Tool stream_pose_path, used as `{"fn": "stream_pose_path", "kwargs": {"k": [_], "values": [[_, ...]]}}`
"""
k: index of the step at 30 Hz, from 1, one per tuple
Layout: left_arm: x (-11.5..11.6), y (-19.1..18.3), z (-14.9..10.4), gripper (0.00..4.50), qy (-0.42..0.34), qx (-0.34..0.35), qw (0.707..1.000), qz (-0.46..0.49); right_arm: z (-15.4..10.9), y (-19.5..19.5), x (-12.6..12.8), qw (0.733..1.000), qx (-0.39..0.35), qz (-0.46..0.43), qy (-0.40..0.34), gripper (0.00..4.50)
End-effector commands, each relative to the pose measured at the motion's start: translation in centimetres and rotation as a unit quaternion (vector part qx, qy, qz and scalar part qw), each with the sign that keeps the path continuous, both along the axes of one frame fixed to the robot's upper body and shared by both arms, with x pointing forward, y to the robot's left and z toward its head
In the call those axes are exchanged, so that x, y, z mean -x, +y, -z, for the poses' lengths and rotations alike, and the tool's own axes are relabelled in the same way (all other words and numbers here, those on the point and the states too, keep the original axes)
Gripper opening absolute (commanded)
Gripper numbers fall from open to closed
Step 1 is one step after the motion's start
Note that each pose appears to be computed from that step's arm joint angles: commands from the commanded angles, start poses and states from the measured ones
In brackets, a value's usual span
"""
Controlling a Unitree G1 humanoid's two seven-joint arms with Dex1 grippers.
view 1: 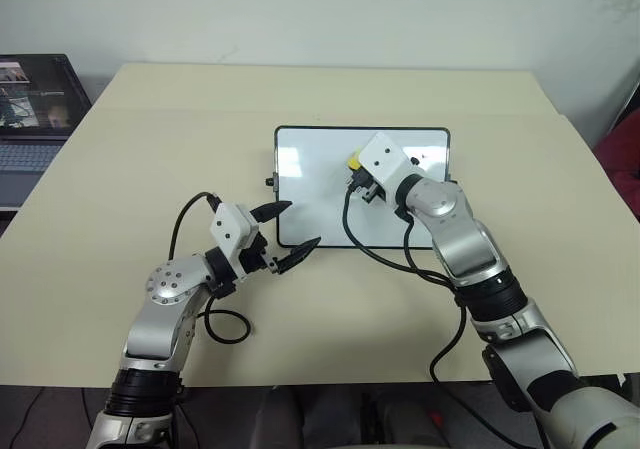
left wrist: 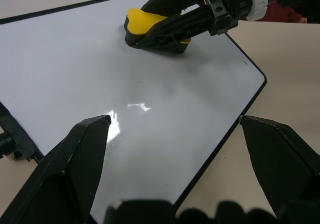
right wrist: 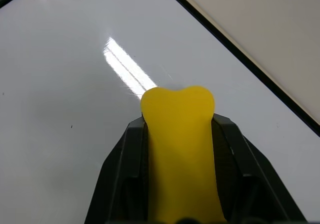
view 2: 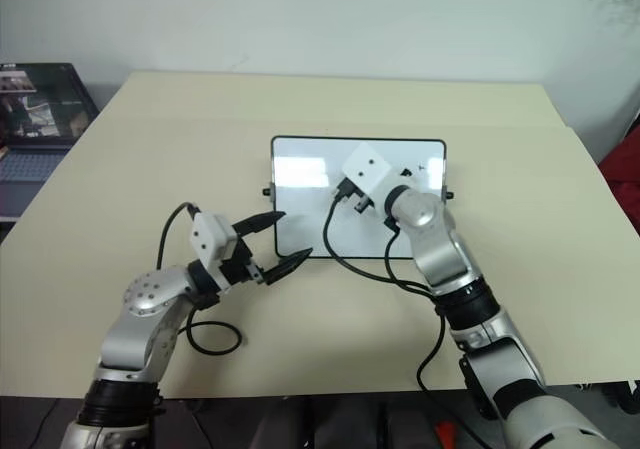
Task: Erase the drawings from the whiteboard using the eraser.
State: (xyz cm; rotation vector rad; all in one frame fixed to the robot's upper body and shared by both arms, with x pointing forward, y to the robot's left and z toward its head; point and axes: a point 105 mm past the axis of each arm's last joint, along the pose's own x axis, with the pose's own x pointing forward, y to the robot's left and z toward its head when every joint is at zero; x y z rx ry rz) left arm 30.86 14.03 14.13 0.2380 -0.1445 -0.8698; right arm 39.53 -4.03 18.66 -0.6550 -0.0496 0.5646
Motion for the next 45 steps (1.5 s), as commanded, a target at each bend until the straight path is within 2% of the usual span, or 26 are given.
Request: {"fn": "stream_pose_path", "kwargs": {"k": [1, 10, 12, 14, 18, 22, 26, 29, 32, 38, 42, 45], "values": [[0.5, -0.3, -1.2, 4.50, -0.028, 0.000, 1.000, 0.008, 2.4, 0.1, 0.4, 1.000, 0.012, -0.004, 0.027, 1.31], [0.4, -0.4, -1.2, 4.50, -0.027, 0.000, 1.000, 0.009, 6.3, 4.1, 3.3, 0.993, 0.053, -0.090, 0.057, 1.31], [0.4, -0.4, -1.1, 4.50, -0.026, 0.000, 1.000, 0.009, 6.5, 4.5, 3.5, 0.991, 0.063, -0.100, 0.054, 1.31], [0.4, -0.5, -1.1, 4.50, -0.025, 0.000, 1.000, 0.010, 5.7, 4.5, 3.4, 0.992, 0.060, -0.099, 0.041, 1.31], [0.2, -0.7, -1.1, 4.50, -0.025, 0.003, 1.000, 0.011, 1.8, 2.8, 3.3, 0.997, 0.005, -0.077, 0.007, 1.31], [0.1, -0.9, -1.2, 4.50, -0.026, 0.010, 1.000, 0.011, -1.6, 0.0, 5.2, 0.995, -0.083, -0.053, -0.034, 1.31], [0.2, -1.2, -1.5, 4.50, -0.029, 0.025, 0.999, 0.011, -1.9, -3.1, 7.4, 0.991, -0.118, -0.017, -0.062, 1.31], [0.1, -1.7, -1.6, 4.50, -0.031, 0.030, 0.999, 0.012, -0.9, -4.9, 8.9, 0.990, -0.127, 0.009, -0.067, 1.31], [0.2, -2.2, -1.6, 4.50, -0.030, 0.037, 0.999, 0.017, 1.8, -7.4, 11.3, 0.988, -0.132, 0.061, -0.049, 1.31], [0.2, -2.9, -1.8, 4.50, -0.029, 0.039, 0.998, 0.036, 5.9, -9.4, 14.1, 0.989, -0.096, 0.110, -0.018, 1.31], [0.1, -3.2, -1.8, 4.50, -0.031, 0.035, 0.998, 0.047, 7.0, -10.0, 14.7, 0.987, -0.093, 0.128, -0.008, 1.31], [0.0, -3.4, -2.1, 4.50, -0.033, 0.036, 0.998, 0.049, 6.5, -10.3, 14.6, 0.985, -0.096, 0.139, -0.021, 1.31]]}}
